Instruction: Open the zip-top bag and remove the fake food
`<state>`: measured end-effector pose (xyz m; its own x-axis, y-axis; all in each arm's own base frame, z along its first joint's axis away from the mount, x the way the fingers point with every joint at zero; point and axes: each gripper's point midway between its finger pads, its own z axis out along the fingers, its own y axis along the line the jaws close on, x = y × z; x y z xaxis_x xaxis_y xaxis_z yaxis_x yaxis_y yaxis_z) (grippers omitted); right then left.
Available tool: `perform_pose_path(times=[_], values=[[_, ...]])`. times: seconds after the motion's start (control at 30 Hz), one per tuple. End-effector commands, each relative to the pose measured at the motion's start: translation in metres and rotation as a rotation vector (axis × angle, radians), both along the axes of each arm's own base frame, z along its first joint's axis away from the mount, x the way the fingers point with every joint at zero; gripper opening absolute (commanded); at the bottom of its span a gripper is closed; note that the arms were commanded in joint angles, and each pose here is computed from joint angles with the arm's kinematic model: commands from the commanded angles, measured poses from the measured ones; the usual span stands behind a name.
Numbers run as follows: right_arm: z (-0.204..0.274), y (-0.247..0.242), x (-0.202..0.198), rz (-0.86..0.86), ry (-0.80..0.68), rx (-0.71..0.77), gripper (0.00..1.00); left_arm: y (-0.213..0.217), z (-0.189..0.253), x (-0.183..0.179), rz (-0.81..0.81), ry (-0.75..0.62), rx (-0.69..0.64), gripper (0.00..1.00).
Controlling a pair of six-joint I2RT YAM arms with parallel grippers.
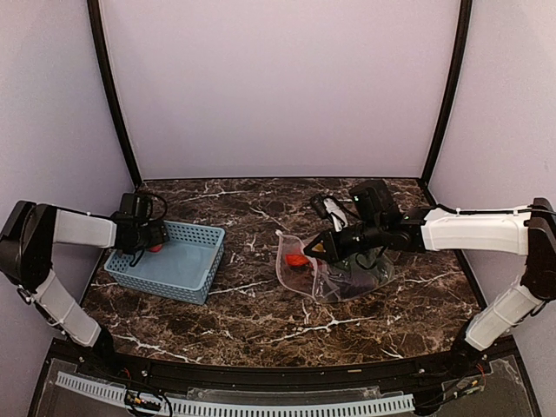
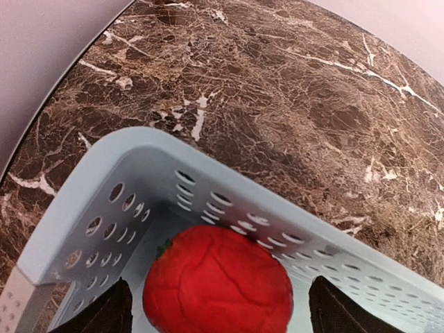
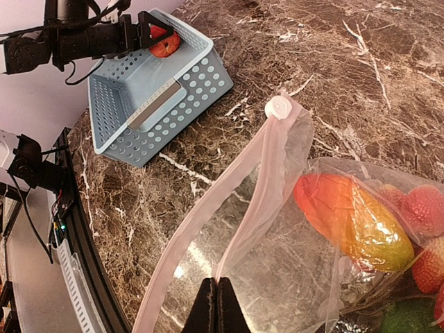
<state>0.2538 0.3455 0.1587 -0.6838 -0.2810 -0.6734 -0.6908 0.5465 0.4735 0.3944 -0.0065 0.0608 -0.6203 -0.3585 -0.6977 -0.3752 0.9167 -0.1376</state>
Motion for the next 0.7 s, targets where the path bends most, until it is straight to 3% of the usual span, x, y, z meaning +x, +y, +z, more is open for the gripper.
perform_pose_path(times=[0.0, 0.23, 0.37, 0.5, 0.67], values=[[0.01, 0.001, 0.008, -0.015, -0.025, 0.028, 0.0, -0.001, 0.028, -0.017, -0.024, -0.045, -0.016, 0.88], [0.012, 0.006, 0.01, -0.009, -0.027, 0.038, 0.0, -0.022, 0.067, -0.033, -0.12, -0.132, -0.013, 0.92], [0.014, 0.007, 0.011, -0.007, -0.027, 0.046, 0.0, -0.075, 0.102, -0.042, -0.334, -0.269, 0.022, 0.9], [0.016, 0.009, 0.011, 0.0, -0.026, 0.059, 0.0, -0.147, 0.142, -0.064, -0.625, -0.499, 0.0, 0.86], [0.022, 0.01, 0.009, 0.004, -0.027, 0.079, 0.0, -0.201, 0.148, -0.094, -0.872, -0.628, -0.013, 0.83]])
